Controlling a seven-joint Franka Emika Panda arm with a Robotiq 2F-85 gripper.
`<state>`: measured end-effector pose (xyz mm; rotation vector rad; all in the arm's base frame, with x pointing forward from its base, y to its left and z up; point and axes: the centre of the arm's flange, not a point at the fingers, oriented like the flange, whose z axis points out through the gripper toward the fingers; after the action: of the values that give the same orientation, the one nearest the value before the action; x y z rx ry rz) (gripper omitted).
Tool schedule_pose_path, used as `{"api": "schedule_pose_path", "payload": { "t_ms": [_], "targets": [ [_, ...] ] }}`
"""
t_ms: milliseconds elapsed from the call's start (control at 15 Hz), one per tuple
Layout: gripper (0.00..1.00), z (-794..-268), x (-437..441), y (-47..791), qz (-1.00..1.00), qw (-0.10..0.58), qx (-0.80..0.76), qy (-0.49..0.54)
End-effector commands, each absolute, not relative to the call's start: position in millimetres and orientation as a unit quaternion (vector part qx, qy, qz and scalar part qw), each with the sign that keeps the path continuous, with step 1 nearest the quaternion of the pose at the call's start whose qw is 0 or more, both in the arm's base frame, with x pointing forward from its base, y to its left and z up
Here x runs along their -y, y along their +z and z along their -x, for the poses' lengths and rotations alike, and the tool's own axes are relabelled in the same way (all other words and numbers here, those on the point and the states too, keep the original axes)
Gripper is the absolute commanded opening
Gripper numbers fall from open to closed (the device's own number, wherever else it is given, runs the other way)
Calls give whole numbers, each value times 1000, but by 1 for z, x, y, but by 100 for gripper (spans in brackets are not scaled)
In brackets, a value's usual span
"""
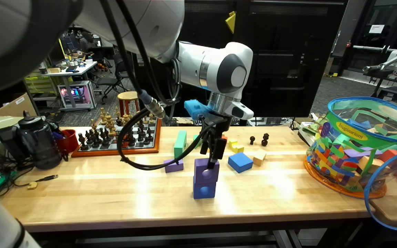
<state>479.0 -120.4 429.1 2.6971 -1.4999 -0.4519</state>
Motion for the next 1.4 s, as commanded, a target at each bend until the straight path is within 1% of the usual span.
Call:
{"api": "schedule_pose_path", "payload": {
  "t_ms": [0,667,1067,1333],
  "targets": [
    [100,-468,113,445,-874,18,468,-130],
    [100,-464,52,457,-899,44,422,-106],
    [100,-455,2,435,-921,57,370,-104],
    [100,-459,-26,413,-933,49,344,-92]
  ]
}}
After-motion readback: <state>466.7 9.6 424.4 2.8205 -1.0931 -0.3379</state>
